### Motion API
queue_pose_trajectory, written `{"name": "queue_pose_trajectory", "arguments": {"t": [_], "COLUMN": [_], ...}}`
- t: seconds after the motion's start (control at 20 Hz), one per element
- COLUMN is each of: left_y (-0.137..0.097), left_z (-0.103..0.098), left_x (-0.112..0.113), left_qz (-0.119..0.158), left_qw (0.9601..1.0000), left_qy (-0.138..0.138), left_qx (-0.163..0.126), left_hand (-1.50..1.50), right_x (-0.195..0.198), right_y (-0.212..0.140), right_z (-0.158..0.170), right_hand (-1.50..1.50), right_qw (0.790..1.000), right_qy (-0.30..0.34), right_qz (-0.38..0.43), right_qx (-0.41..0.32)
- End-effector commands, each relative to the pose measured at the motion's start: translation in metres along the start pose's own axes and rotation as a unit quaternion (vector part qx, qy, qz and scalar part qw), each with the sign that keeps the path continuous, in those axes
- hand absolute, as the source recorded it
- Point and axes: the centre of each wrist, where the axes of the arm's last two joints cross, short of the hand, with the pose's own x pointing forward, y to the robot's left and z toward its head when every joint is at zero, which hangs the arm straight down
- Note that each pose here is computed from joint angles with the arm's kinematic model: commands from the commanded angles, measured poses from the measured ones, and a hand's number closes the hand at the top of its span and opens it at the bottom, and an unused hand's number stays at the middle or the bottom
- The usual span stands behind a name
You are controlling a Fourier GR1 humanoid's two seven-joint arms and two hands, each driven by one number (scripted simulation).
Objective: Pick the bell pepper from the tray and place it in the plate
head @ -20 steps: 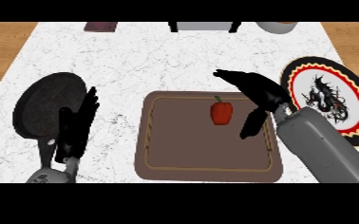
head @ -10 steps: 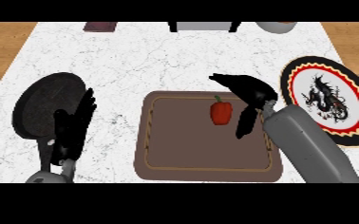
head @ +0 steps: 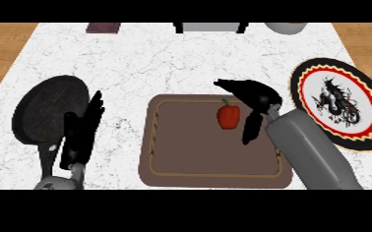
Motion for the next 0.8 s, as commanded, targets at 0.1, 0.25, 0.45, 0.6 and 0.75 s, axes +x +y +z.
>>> {"name": "queue_pose_trajectory", "arguments": {"t": [0.1, 0.25, 0.45, 0.6, 0.75], "left_y": [0.009, 0.004, 0.004, -0.003, -0.004], "left_z": [-0.017, 0.017, -0.002, 0.009, -0.018], "left_x": [0.005, -0.006, 0.001, -0.001, 0.009], "left_qz": [-0.006, -0.001, -0.001, -0.003, 0.001], "left_qw": [0.9999, 0.9999, 1.0, 1.0, 1.0], "left_qy": [-0.01, 0.003, -0.003, -0.003, -0.008], "left_qx": [0.002, 0.012, 0.008, 0.004, -0.002], "left_hand": [0.0, 0.0, 0.0, 0.0, 0.0], "right_x": [-0.023, -0.019, -0.005, -0.005, -0.017], "right_y": [0.009, 0.014, 0.043, 0.038, 0.023], "right_z": [-0.001, -0.018, -0.021, -0.031, -0.033], "right_hand": [-1.5, -1.5, -1.5, 1.5, 1.5], "right_qw": [1.0, 1.0, 1.0, 0.999, 0.998], "right_qy": [0.003, 0.005, 0.005, -0.025, -0.03], "right_qz": [-0.014, -0.01, -0.001, 0.032, 0.049], "right_qx": [0.002, 0.007, 0.016, 0.001, -0.016]}}
